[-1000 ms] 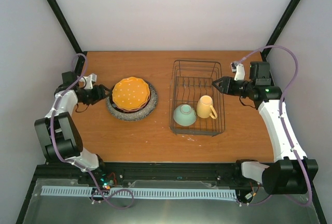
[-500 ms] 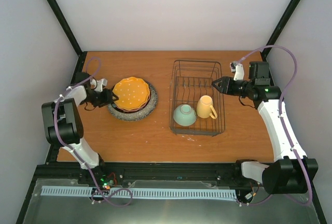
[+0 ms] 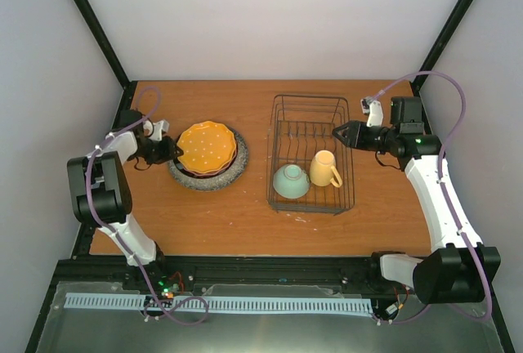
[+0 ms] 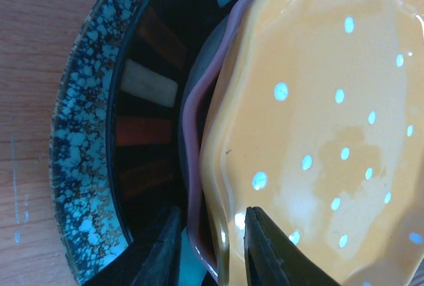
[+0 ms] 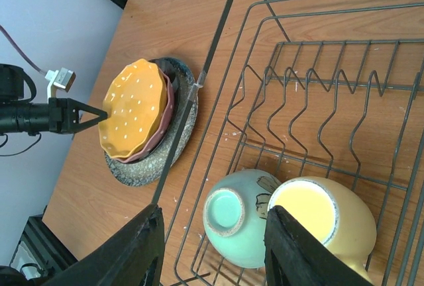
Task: Load the mixed dishes into the dish rack
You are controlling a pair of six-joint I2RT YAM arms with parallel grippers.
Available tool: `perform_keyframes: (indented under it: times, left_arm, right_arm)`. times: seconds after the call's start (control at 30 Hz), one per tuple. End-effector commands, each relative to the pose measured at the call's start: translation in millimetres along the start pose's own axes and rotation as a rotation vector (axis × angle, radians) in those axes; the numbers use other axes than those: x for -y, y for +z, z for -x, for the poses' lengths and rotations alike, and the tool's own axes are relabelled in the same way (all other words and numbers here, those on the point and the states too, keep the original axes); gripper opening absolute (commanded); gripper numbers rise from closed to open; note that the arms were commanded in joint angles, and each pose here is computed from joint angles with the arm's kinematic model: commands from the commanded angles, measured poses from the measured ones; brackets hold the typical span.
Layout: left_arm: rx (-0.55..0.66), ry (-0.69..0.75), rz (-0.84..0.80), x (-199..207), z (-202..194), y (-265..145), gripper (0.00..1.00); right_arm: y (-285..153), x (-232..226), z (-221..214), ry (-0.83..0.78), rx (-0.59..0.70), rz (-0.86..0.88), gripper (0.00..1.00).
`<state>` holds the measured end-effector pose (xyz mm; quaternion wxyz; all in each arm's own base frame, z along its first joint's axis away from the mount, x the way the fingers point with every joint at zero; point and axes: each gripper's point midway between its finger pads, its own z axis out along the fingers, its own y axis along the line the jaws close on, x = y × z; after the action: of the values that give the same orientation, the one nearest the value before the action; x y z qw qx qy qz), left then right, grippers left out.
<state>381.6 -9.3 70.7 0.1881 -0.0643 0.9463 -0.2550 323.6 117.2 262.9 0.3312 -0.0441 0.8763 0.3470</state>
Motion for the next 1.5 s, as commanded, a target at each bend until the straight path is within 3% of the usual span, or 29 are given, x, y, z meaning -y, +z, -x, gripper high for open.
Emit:
perform_keyframes:
  times: [0.0,0.17,0.3,0.77,1.07,1.27,1.47]
  left_arm:
    - [0.001,0.031,-0.001,1,8,5,0.26]
    - [-0.005,0.036,-0.002,1,7,9,0.15]
    - [0.012,0.047,0.009,2,11,3,0.01]
    - [0.12,0.119,0.021,26,43,-37,0.01]
    - [0.214,0.181,-0.052,56,58,-65,0.01]
    - [0.27,0.214,-0.198,87,59,-80,0.01]
    - [0.378,0.284,-0.35,136,58,-124,0.01]
  right_arm:
    - [1,-3,1,-0.013,0.002,0.004,0.41]
    - [2,-3,1,-0.014,-0.001,0.001,0.41]
    - [3,-2,0,-0.011,-0.005,-0.002,0.41]
    - [10,-12,1,-0.025,-0.014,0.017,0.41]
    - [27,-40,-4,-0.09,-0.037,0.065,0.42]
    - [48,-80,-20,-0.136,-0.1,0.232,0.51]
    - [71,-103,-39,-0.113,-0.182,0.37,0.72]
